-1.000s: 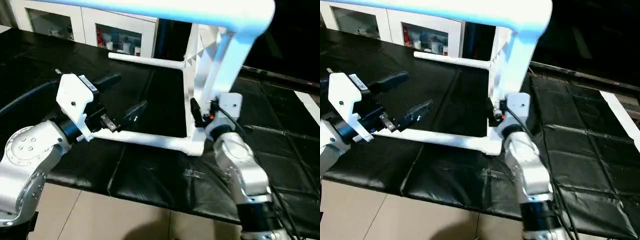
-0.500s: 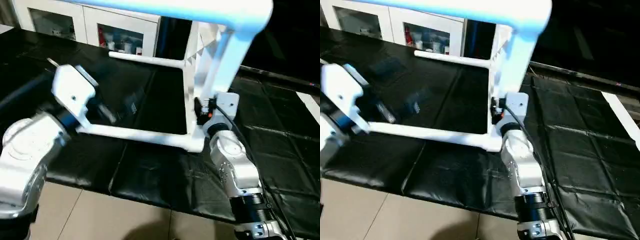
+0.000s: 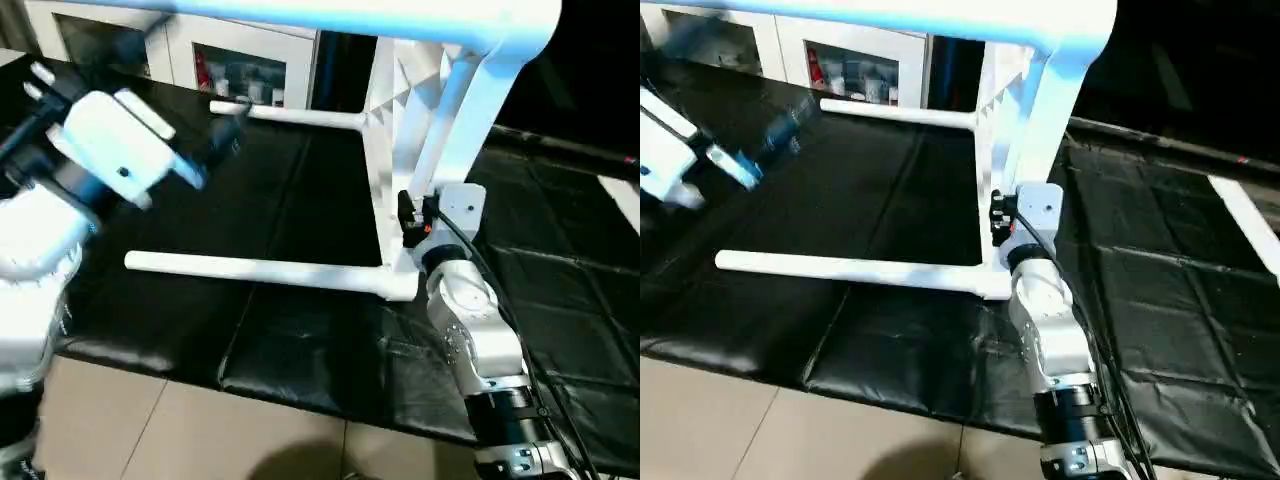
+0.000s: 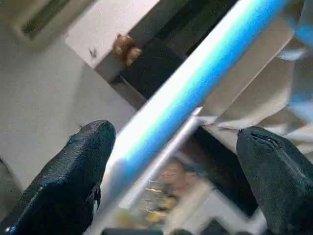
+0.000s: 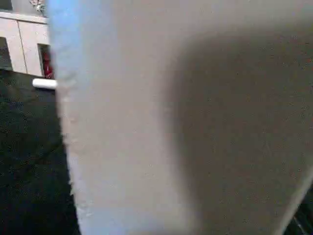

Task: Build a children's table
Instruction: Flip table

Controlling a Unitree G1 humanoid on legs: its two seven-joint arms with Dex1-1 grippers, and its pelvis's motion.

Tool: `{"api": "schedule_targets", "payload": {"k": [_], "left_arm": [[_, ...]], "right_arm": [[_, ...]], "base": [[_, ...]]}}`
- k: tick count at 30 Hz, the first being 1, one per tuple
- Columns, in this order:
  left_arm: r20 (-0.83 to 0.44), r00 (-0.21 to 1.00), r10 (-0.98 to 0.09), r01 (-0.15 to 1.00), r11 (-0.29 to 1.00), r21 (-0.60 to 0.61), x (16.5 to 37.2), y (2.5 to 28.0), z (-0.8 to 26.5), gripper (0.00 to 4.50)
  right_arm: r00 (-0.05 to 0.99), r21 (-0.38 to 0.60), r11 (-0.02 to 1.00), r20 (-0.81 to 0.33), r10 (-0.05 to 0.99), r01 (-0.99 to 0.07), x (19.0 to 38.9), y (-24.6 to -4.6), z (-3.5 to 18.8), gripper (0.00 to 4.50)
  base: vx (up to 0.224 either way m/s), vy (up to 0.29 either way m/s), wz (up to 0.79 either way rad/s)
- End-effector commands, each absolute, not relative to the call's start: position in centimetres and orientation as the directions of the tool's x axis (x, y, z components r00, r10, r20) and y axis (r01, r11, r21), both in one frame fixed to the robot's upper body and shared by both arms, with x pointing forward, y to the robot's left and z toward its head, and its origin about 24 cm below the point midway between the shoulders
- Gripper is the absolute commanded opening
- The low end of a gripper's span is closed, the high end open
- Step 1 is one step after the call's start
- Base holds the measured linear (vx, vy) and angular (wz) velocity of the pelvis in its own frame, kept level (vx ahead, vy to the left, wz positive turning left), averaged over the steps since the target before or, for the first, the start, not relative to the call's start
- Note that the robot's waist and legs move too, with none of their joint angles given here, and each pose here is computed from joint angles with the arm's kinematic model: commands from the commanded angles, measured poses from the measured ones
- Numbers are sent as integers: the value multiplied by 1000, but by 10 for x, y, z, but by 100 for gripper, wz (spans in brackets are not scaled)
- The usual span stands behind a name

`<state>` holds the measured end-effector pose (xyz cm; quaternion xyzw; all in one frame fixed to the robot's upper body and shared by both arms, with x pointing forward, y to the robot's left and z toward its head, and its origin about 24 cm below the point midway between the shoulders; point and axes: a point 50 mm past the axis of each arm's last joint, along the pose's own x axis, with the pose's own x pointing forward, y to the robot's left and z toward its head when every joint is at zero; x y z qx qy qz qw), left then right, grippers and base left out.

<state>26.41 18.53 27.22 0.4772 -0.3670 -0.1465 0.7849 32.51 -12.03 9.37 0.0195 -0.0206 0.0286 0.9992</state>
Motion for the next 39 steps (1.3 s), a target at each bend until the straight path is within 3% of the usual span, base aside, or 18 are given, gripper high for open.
{"api": "schedule_targets", "payload": {"k": [1, 8, 18, 20, 25, 39], "left_arm": [[446, 684, -577, -187, 453, 872, 266, 185, 276, 450], [462, 773, -435, -354, 309, 883, 287, 216, 285, 450], [480, 811, -335, -400, 283, 872, 296, 235, 287, 450], [491, 806, -330, -410, 287, 866, 298, 237, 288, 414], [481, 808, -339, -388, 309, 868, 302, 238, 287, 376], [492, 802, -339, -374, 357, 856, 299, 235, 282, 280]], "right_arm": [[994, -20, 998, 87, 65, -64, 324, -124, 101, 193], [987, -82, 994, 136, 86, -75, 323, -123, 109, 193], [978, -138, 987, 176, 109, -85, 322, -123, 116, 193], [975, -166, 983, 190, 113, -82, 322, -123, 119, 193], [951, -272, 958, 261, 164, -90, 322, -125, 138, 193], [919, -414, 908, 327, 220, -70, 327, -136, 166, 193]], "base": [[0, 0, 0], [0, 0, 0], [0, 0, 0], [0, 0, 0], [0, 0, 0], [0, 0, 0]]}}
